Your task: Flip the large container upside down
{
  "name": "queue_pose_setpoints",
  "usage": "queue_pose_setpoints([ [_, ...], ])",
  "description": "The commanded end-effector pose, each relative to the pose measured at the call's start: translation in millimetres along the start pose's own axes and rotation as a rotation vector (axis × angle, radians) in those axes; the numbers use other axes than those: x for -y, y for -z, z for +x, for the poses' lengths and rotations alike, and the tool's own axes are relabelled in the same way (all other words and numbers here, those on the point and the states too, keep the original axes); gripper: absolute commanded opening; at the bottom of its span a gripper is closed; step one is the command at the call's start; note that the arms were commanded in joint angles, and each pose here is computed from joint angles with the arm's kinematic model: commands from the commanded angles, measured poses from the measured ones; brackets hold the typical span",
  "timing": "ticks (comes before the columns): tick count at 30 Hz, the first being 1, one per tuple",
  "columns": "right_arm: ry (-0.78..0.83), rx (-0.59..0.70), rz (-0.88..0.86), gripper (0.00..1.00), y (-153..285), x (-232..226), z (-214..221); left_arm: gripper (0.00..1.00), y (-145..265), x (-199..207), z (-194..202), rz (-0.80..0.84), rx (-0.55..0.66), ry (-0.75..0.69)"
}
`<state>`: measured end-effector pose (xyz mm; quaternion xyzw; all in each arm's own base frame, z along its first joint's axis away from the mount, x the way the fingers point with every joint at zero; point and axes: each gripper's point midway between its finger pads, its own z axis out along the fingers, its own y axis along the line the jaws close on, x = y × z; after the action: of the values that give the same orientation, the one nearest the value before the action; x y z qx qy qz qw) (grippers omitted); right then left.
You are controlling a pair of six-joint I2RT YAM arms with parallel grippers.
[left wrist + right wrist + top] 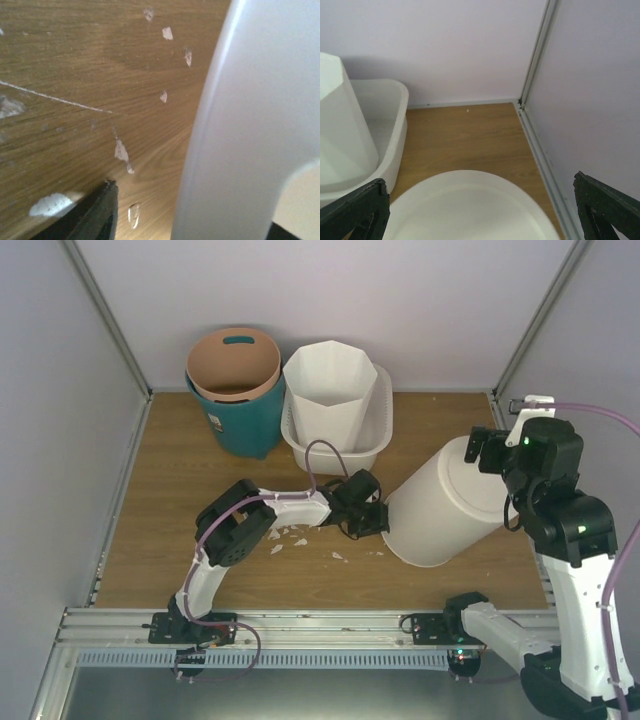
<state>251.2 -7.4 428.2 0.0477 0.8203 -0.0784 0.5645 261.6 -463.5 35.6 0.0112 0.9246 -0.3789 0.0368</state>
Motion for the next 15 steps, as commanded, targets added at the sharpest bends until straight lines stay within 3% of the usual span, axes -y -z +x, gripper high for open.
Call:
queue_pose_setpoints([
  [1,-0.015,-0.028,-0.079,1.0,-2.8,-15.2,9.4,0.56,13.5,-23.6,11.7,-0.094,-0.014,-0.01],
  [11,0.021,-0.177,-0.4,1.0,-1.4,-73.6,43.0,0.93,56.6,-47.7,-4.5,-0.218,0.071,-0.076],
  [15,0.01,-0.194,-0.58,1.0,16.2,-99.4,46.7,0.96,77.8,-48.0,-16.4,-0.248,0.118,-0.148],
])
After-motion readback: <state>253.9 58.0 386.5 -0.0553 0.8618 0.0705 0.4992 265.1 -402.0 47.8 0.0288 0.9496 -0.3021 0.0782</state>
